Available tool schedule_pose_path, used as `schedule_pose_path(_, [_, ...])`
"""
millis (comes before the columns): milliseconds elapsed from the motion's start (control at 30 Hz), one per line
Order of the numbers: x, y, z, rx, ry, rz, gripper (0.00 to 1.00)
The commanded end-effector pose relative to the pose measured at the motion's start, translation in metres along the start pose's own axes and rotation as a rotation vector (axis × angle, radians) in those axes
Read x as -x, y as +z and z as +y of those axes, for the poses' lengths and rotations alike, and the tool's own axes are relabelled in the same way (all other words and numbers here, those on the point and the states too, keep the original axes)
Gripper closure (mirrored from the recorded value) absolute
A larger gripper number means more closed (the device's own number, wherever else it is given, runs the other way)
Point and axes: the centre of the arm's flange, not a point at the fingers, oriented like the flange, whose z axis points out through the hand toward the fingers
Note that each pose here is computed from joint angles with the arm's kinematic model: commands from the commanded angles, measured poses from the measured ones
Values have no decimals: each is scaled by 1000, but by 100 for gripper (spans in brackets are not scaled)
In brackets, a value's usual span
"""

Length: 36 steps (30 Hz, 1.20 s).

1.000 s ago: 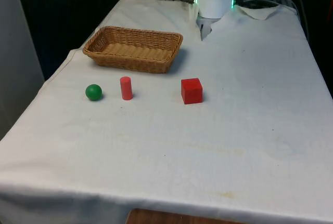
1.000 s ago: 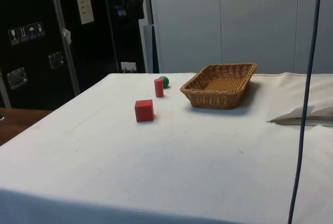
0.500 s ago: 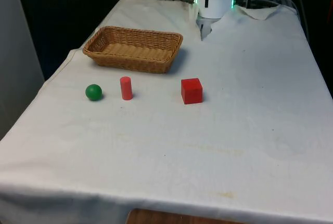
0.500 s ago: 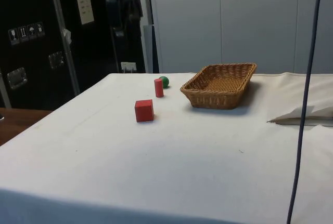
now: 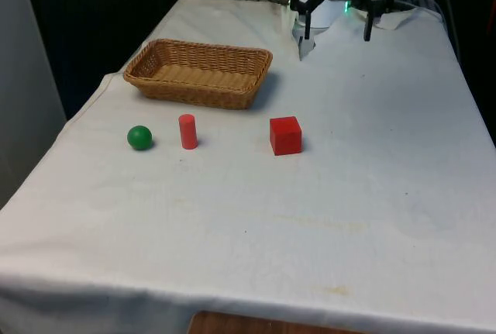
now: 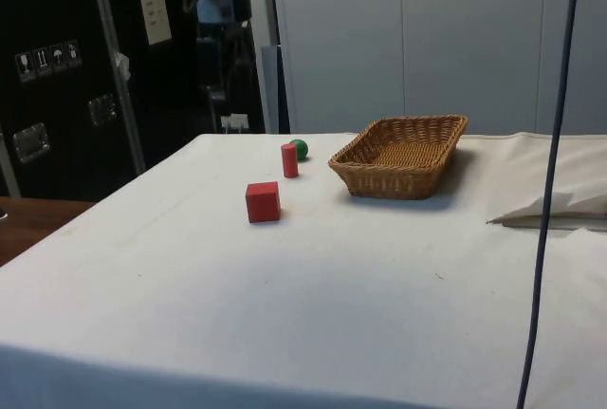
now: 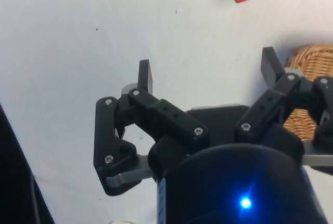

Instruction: Pick up the object to the left of the cylinder and place it into the basket.

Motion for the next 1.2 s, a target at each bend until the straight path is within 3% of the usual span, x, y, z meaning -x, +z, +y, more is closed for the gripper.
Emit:
schedule_pose_path(0, [1,2,0,-9,-12,13,0])
schedule_pose_path(67, [1,6,1,-2,-19,8,0])
schedule_pose_path(200, [1,13,1,-4,-51,32,0])
schedule_pose_path(367, [3,25,4,2,-85,45,0])
schedule_pose_path(400, [3,27,5,14,-87,37,0])
schedule_pose_path(433, [3,29,6,5,-96,51,0])
schedule_pose_path(567, [5,40,11,9,-120,56,0])
schedule_pose_path(967, [7,80,33,30,-186,50,0])
schedule_pose_path(1067, [7,84,37,38,-188,40,0])
schedule_pose_path(1167, [7,94,41,37,-207,53,0])
